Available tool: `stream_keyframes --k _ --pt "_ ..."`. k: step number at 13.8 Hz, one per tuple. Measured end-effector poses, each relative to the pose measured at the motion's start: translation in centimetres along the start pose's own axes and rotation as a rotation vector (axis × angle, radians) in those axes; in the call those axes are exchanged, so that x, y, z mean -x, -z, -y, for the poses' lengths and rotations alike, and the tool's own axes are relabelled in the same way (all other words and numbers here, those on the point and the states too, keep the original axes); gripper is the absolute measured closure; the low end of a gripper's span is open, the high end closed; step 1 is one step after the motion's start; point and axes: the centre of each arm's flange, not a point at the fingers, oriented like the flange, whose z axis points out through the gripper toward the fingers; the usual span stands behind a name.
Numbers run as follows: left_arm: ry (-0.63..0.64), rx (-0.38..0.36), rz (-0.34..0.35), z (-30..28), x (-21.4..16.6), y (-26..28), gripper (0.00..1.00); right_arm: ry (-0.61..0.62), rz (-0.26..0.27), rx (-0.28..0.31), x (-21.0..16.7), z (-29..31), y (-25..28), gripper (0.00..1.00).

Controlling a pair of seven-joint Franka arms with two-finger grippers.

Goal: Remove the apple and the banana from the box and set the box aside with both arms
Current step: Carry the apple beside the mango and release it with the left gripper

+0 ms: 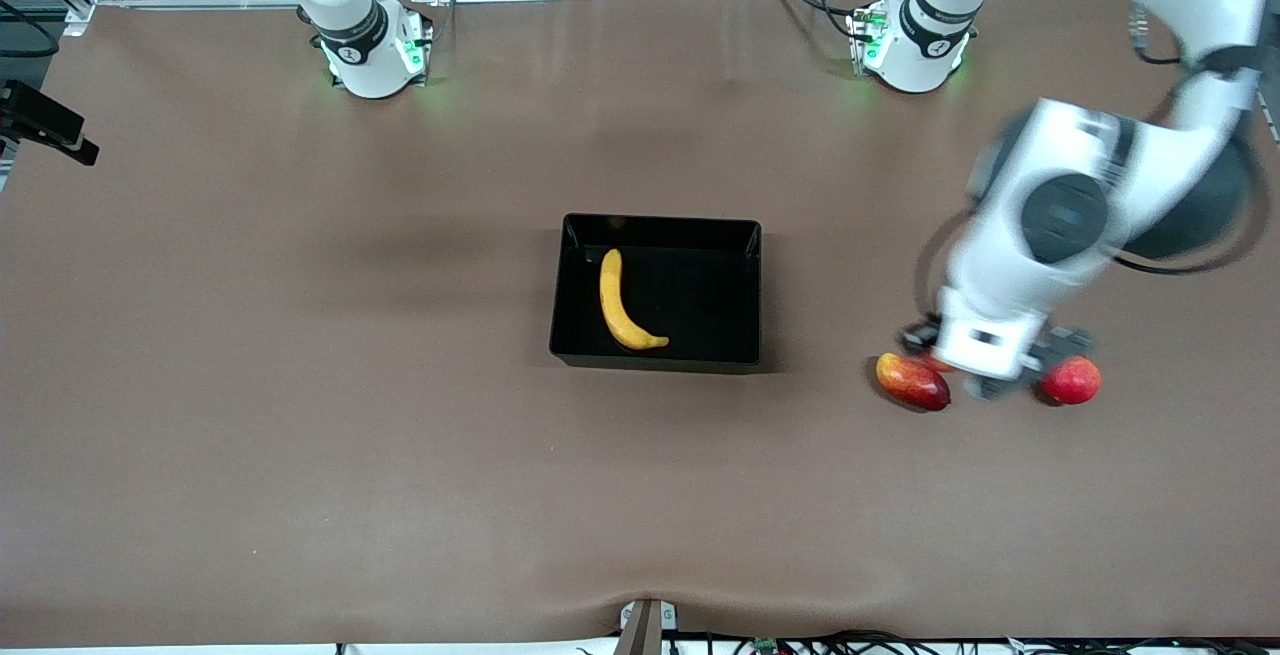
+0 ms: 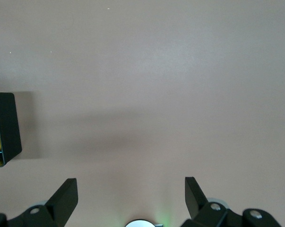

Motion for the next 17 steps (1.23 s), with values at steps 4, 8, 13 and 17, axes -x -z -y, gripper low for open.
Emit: stream_keyframes --k 4,8,13,17 --pt "-0.027 0.066 0.071 8.6 -7.3 -9.9 0.27 0.000 0.000 0.000 0.0 0.0 0.0 0.00" --pt "-0.071 0.112 0.125 7.7 -7.9 -18.6 0.27 0.000 0.000 0.000 0.0 0.0 0.0 0.00" --pt "-0.124 0.086 0.020 8.3 -7.7 -23.6 0.27 0.000 0.000 0.000 0.0 0.0 0.0 0.00" --pt "-0.139 0.083 0.005 8.1 -7.5 -23.8 0.20 0.000 0.000 0.000 0.0 0.0 0.0 0.00"
